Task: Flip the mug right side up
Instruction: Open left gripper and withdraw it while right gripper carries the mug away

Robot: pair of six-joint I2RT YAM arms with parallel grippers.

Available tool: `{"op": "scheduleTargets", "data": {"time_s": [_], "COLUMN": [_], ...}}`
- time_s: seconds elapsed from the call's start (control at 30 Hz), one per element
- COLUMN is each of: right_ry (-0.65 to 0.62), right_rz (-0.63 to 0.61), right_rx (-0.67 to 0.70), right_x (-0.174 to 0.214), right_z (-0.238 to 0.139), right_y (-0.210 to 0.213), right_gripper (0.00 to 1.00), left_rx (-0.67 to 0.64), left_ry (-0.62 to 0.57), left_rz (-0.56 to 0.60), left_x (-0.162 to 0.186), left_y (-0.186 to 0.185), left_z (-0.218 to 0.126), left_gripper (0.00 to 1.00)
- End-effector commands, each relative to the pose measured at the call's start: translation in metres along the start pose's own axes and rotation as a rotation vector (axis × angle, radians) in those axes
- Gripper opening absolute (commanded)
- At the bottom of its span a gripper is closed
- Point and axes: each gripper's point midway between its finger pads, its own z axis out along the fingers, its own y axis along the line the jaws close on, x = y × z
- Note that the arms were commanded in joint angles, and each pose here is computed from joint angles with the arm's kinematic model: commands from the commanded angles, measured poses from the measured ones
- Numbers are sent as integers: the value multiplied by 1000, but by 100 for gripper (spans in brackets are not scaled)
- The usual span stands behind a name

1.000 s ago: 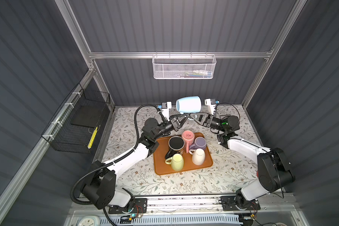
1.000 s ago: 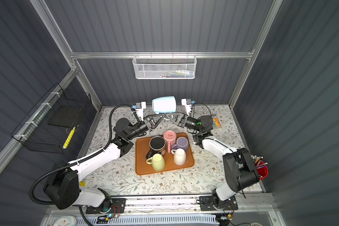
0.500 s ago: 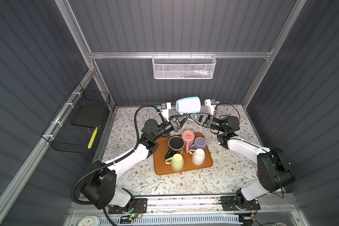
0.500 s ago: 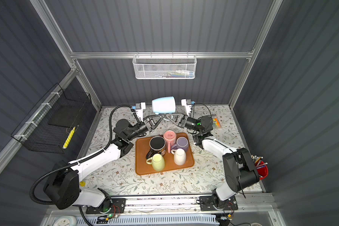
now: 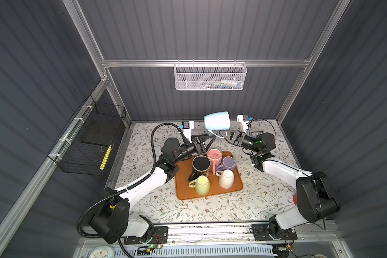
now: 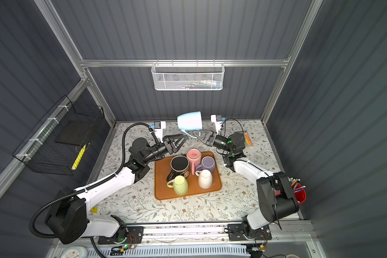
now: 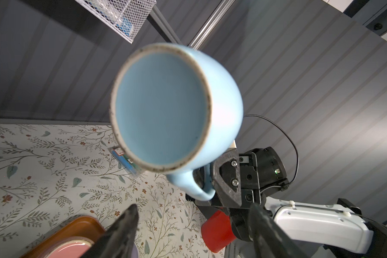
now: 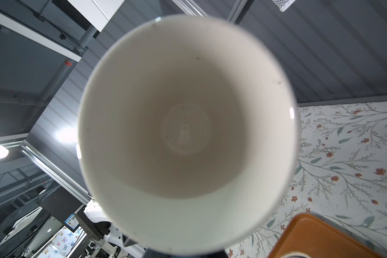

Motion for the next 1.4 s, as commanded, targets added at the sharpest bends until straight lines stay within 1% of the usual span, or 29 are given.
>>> {"op": "scheduleTargets", "data": {"time_s": [0.0,0.03,0.1,0.27,0.37,0.53,0.63,0.73,0.9,1.1,1.2,1.37], "right_ry": [-39,-33,-20,16,31,49,56,64,95,115,121,146], "right_rz": [-139,-145,-164,-202,-218,-255,-277,-296,-279,-265,-279,-301], "right_rx": [34,73,142,319,394,517,579,620,721,864,969,1080], "right_x": [-13,-12,-10,-9,-11,-17,-20,-23,-32,-39,-43,-47], "right_z": [-6,-7,-11,-21,-25,-34,-39,-41,-45,-57,-69,-81], "right_y": [19,16,10,-6,-13,-25,-32,-38,-51,-69,-84,-104], "right_gripper": [0,0,0,0,0,0,0,0,0,0,0,0], "left_rx": [-69,-93,-147,-289,-371,-538,-595,-619,-676,-812,-884,-980], "left_ry": [-11,-7,0,45,82,199,253,285,337,438,488,556], "left_rz": [81,93,118,164,174,169,159,148,127,149,162,162], "left_x": [-5,-4,-3,8,17,42,51,55,57,69,76,87], "left_y": [2,3,8,24,36,60,63,60,59,79,92,113], "left_z": [-17,-22,-31,-55,-69,-100,-117,-128,-140,-160,-168,-175], "left_gripper": [90,95,100,100,100,100,100,100,100,100,100,100]}}
